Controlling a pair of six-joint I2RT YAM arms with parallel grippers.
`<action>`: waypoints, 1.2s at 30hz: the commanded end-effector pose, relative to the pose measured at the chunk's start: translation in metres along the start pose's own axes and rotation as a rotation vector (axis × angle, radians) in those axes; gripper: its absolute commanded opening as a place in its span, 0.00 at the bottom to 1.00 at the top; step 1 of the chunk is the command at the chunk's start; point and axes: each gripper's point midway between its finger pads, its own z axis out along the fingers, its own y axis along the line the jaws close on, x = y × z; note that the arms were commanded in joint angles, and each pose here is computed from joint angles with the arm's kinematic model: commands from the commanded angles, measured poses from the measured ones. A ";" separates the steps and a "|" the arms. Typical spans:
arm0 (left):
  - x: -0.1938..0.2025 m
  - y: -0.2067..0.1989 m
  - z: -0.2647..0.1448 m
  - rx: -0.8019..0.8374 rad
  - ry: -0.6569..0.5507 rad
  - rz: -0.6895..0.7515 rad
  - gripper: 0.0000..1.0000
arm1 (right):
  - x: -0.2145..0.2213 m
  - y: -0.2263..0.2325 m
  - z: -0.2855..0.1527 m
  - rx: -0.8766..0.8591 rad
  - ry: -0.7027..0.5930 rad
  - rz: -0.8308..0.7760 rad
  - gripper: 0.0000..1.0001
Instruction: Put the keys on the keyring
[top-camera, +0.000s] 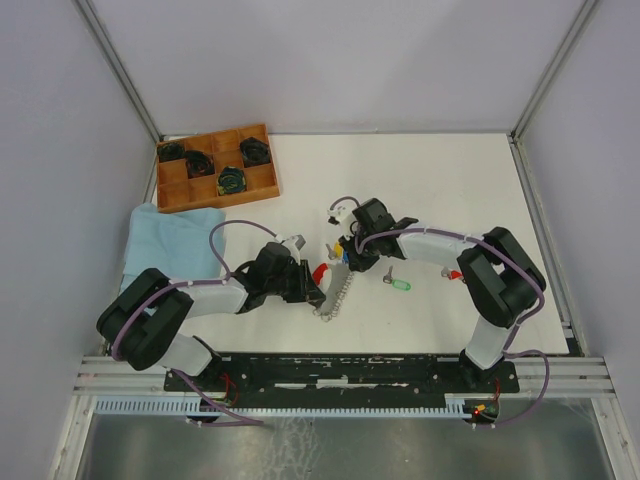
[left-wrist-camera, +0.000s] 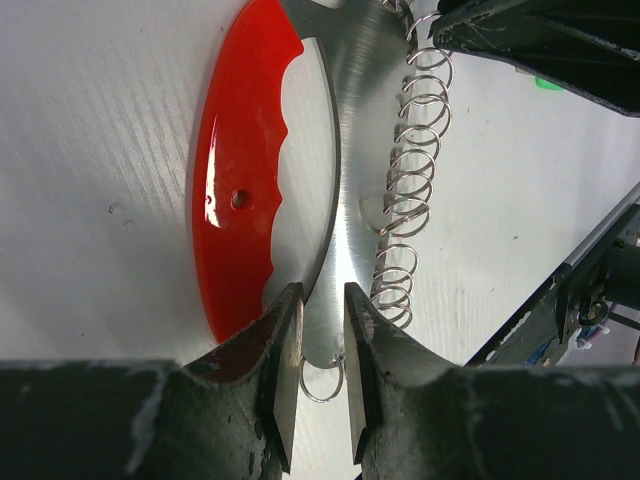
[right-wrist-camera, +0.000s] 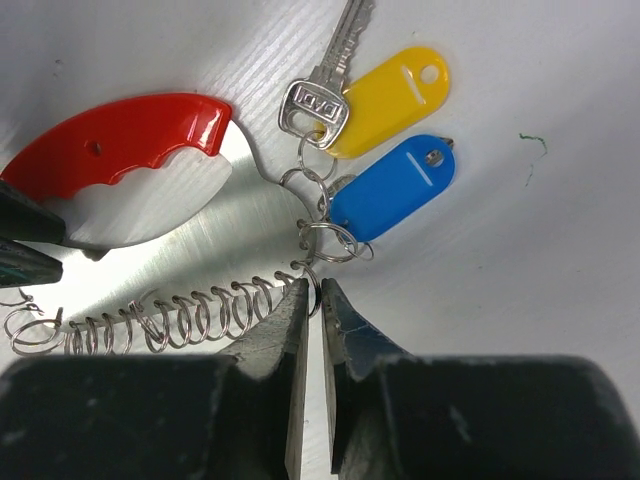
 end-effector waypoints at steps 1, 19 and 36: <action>0.012 0.018 0.000 -0.082 0.036 -0.010 0.31 | -0.020 0.008 -0.002 -0.048 -0.040 -0.021 0.18; 0.004 0.014 -0.004 -0.076 0.002 0.011 0.31 | -0.024 0.012 -0.009 -0.063 -0.034 -0.012 0.01; -0.113 -0.056 -0.052 0.094 -0.378 0.224 0.33 | -0.106 0.047 -0.097 -0.157 -0.402 -0.256 0.01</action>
